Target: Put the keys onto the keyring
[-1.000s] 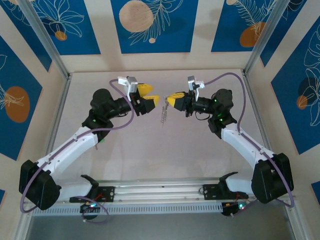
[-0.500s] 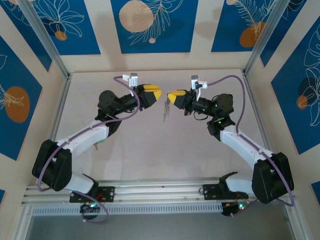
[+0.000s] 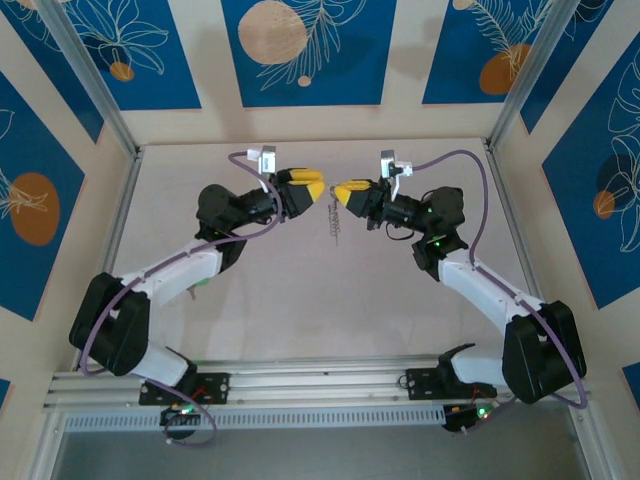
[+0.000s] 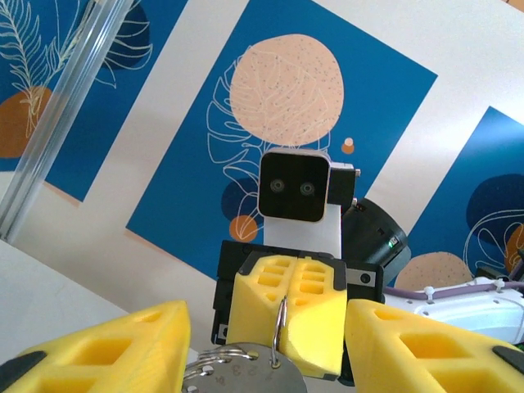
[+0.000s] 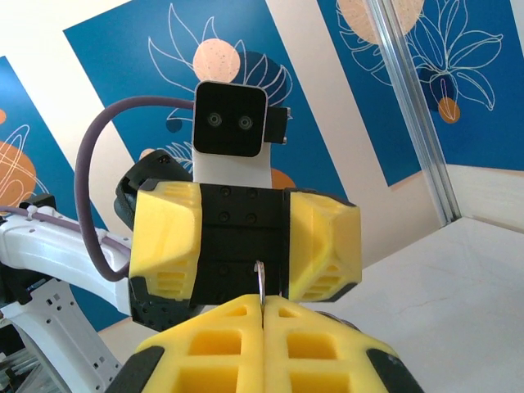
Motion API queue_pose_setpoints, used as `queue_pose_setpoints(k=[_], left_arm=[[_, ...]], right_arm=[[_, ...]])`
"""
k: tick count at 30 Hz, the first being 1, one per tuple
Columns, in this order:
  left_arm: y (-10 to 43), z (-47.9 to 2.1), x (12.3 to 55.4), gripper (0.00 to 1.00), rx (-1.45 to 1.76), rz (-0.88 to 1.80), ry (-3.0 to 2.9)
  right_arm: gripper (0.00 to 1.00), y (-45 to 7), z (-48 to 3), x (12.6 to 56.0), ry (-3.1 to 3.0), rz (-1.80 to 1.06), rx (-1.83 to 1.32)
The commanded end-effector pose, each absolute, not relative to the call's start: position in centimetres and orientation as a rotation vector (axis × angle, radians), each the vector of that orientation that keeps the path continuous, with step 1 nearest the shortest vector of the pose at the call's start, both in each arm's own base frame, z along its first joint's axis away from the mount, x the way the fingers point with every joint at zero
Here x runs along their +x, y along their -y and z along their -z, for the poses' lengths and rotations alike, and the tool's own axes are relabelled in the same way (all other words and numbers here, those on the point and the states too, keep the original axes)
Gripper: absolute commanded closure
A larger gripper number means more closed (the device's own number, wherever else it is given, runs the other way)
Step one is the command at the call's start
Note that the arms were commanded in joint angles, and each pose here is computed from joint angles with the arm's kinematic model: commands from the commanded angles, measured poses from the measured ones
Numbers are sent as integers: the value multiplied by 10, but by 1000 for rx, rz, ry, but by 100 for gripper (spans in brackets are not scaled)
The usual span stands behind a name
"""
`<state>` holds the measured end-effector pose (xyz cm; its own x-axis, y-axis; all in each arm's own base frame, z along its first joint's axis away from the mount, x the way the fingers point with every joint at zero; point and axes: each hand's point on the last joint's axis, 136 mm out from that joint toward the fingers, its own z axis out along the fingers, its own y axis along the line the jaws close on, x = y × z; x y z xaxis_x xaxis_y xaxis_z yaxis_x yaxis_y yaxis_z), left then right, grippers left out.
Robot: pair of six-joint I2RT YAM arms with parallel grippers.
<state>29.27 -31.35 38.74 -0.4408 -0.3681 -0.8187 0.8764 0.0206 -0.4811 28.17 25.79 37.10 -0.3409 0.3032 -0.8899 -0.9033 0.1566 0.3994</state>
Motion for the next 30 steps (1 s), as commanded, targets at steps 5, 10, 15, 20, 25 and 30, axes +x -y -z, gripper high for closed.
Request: queue_pose_setpoints(k=[5, 10, 15, 20, 25, 30], left_arm=[[321, -391, 281, 51, 640, 1639, -1271], [326, -391, 279, 58, 655, 1649, -1272], [330, -387, 278, 60, 660, 1655, -1279], [332, -388, 278, 67, 660, 1657, -1276], [335, -389, 278, 73, 665, 1660, -1271], [335, -391, 280, 83, 659, 1662, -1255]], right_arm=[[100, -257, -389, 280, -1298, -1415, -638], [100, -257, -390, 280, -1296, -1413, -637], [100, -257, -390, 280, -1296, -1413, -639], [100, -258, -389, 280, -1302, -1417, -642], [100, -258, -387, 279, -1305, -1417, -647], [100, -259, -386, 278, -1316, -1421, -658]])
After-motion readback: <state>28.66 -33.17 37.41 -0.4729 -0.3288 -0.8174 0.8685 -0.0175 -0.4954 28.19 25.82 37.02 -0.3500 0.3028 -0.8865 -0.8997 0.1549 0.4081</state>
